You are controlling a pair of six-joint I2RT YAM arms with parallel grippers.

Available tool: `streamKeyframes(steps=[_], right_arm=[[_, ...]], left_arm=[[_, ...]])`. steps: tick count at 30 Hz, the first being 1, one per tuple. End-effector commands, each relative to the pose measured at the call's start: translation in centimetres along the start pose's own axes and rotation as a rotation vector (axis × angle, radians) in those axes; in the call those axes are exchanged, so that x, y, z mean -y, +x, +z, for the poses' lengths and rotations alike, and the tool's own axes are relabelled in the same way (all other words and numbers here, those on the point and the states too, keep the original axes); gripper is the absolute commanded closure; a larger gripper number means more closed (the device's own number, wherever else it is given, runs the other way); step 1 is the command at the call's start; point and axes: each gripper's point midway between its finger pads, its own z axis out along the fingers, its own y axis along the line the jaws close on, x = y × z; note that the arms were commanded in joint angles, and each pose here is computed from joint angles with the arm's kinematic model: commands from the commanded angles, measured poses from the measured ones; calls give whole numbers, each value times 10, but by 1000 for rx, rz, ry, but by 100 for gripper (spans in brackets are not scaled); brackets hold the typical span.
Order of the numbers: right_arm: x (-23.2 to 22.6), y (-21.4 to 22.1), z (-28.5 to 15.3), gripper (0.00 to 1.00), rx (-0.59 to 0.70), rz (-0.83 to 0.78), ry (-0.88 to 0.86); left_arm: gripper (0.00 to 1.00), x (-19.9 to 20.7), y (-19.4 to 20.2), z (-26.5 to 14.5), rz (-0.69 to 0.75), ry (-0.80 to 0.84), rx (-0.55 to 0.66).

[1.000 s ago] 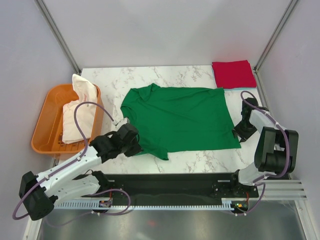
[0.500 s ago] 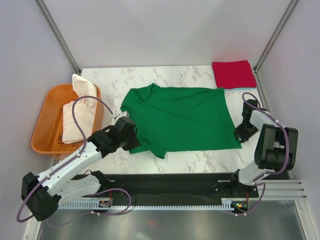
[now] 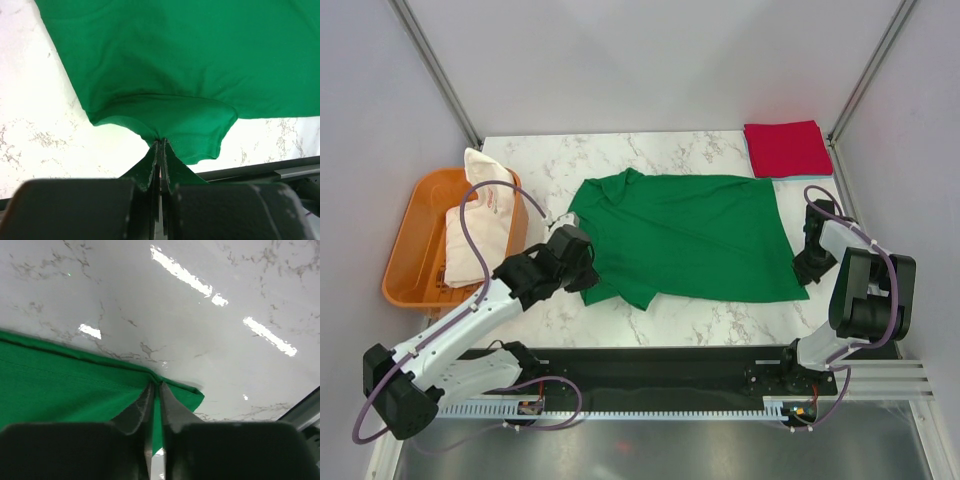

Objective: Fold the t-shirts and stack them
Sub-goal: Flatten the tshirt out

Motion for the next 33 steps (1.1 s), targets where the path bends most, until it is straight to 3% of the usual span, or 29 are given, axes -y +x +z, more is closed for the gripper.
streamKeyframes(steps=[1,3,6,11,21,33], right_arm=[[11,-7,-6,80,10,-42,52],[13,-6,-9,70,5,-49,57],[14,-6,-18,66,4,-39,43],[18,10,-24,64,-59,-45,29],[35,16,-26,61,-52,-36,52],[33,28,7,64,-57,3,73]], left_arm=[[98,4,-21,-14,42,5,69],[98,5,-20,-14,47,12,64],[98,6,-18,-12,56,17,50],[98,7,-9,-9,75,38,19],[98,14,0,-4,108,114,-2],[98,14,0,-2,137,125,13]])
